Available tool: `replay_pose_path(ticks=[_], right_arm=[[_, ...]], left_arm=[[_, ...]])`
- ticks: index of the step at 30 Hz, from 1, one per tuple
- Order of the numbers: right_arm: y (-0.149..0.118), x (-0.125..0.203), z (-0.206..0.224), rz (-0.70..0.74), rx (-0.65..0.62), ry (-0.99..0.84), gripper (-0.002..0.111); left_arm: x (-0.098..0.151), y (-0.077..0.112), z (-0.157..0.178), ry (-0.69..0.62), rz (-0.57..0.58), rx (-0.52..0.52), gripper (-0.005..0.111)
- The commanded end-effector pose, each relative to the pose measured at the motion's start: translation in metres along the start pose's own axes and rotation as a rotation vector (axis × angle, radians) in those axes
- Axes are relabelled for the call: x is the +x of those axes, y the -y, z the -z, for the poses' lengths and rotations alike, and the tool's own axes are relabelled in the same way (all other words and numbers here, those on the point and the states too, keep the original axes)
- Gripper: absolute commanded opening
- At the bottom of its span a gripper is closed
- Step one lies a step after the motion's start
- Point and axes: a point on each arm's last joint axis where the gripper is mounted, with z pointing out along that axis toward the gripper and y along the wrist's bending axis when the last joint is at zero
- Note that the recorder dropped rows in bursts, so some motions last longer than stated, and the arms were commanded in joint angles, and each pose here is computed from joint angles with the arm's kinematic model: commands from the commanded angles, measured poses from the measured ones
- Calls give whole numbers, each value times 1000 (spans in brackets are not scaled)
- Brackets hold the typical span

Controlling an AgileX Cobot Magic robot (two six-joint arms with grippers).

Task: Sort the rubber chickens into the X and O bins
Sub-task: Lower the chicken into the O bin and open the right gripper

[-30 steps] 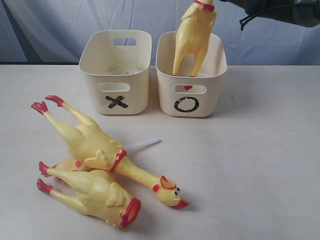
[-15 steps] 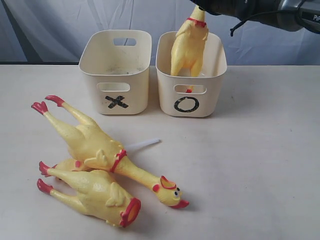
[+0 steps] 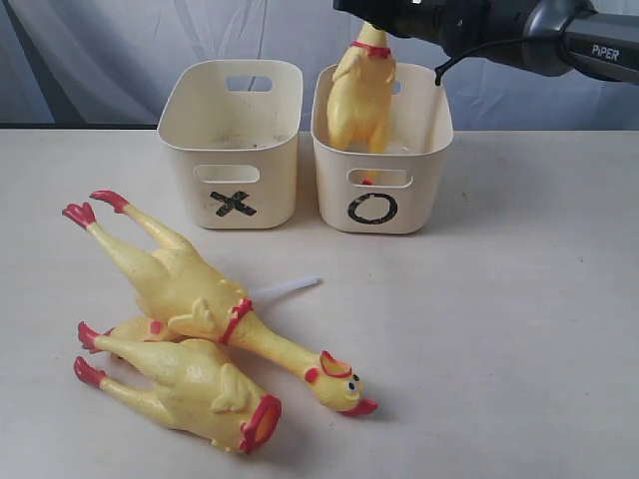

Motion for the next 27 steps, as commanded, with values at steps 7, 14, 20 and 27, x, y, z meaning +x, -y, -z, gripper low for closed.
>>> replay_pose_path(ticks=[7, 14, 20, 27], right_arm=[[3, 5, -6, 9, 6, 19, 1], [3, 5, -6, 9, 6, 23, 32], [3, 6, -6, 3, 6, 17, 31], [3, 7, -6, 13, 6, 5, 31]], left_arm=[[-2, 1, 0, 8, -4, 7, 0], [-2, 1, 0, 8, -4, 7, 0], [-2, 1, 0, 8, -4, 7, 0], [-2, 1, 0, 8, -4, 7, 0]])
